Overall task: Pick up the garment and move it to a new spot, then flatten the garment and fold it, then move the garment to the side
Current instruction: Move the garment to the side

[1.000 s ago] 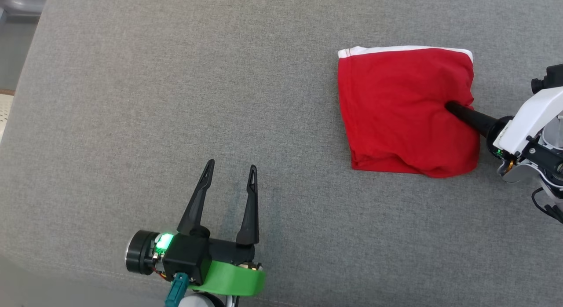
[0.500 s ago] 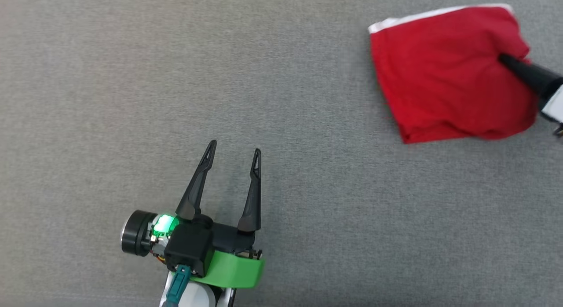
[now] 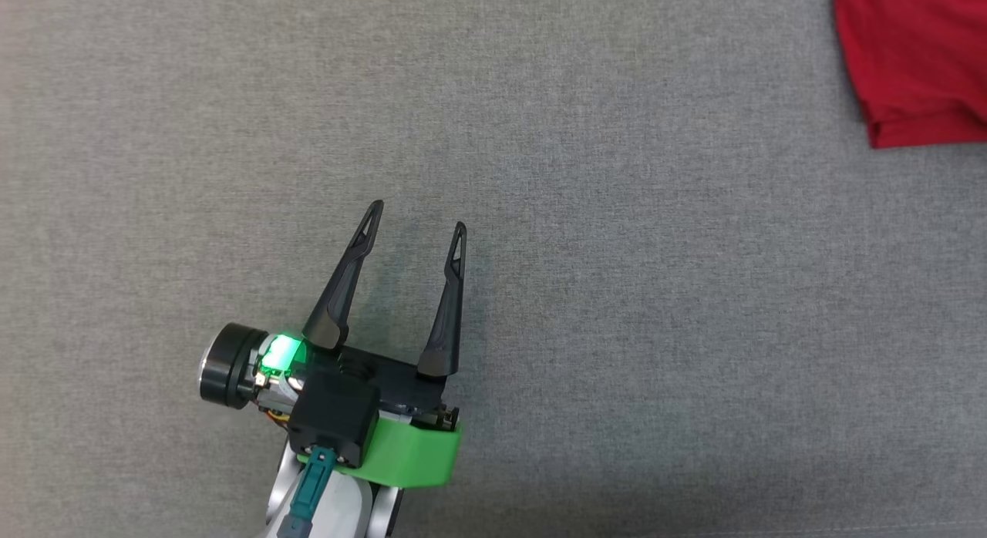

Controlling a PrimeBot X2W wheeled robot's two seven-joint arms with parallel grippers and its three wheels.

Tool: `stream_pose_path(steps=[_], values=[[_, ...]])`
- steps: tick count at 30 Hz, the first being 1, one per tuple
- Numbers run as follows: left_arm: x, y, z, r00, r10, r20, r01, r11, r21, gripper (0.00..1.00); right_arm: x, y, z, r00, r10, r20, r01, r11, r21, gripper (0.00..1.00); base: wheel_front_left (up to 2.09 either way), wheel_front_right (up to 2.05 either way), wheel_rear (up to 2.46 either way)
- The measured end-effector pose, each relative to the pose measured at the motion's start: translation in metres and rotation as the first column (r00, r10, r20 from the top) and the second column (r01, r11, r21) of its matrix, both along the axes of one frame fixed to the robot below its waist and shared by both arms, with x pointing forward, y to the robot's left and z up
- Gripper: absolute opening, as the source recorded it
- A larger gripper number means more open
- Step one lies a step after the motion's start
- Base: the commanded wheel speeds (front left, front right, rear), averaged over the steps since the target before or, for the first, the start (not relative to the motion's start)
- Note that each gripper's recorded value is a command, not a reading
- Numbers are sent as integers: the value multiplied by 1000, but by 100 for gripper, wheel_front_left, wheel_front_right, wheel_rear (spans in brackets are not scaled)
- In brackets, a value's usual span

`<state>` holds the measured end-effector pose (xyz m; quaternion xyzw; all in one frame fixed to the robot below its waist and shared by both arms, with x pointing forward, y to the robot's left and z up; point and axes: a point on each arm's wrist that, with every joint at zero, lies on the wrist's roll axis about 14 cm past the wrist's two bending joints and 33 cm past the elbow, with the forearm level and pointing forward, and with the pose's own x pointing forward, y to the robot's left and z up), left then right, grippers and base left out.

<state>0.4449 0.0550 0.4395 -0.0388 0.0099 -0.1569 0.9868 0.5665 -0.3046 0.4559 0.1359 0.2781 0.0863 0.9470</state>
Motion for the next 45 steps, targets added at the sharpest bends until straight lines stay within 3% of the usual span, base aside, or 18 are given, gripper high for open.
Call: stream_pose_path(steps=[10, 22, 23, 24, 25, 31, 34, 40, 45], values=[[6, -8, -18, 999, -33, -27, 33, 999, 1, 100, -2, -54, 10, 998, -54, -18, 50, 986, -160, 0, 0, 0, 0], [8, -5, -19, 999, -32, -22, 32, 999, 12, 100, -5, -86, 14, 994, -102, -40, 89, 963, -255, 0, 0, 0, 0], [8, -5, -18, 999, -32, -21, 33, 999, 13, 100, -5, -89, 13, 994, -104, -38, 90, 959, -267, 42, 0, 0, 0], [8, -5, -18, 999, -34, -21, 34, 999, 12, 100, -6, -93, 12, 994, -106, -35, 91, 952, -293, 92, 0, 0, 0], [8, -5, -18, 999, -35, -20, 35, 999, 13, 100, -6, -97, 12, 994, -110, -28, 96, 944, -315, 100, 0, 0, 0], [8, -4, -13, 999, -33, -11, 33, 999, 14, 100, -3, -118, 22, 993, -98, 65, 117, 875, -469, 100, 0, 0, 0], [7, -4, -9, 999, -32, -2, 32, 999, 14, 100, 5, -110, 30, 988, -44, 148, 114, 852, -511, 100, 0, 0, 0], [3, 2, 3, 1000, 1, 12, -2, 1000, 5, 100, 11, -46, 25, 949, 50, 310, 83, 912, -402, 100, 0, 0, 0], [-7, 20, 9, 997, 81, -17, -81, 996, -29, 100, -9, 12, 12, 916, 78, 394, 40, 959, -281, 100, 0, 0, 0]])
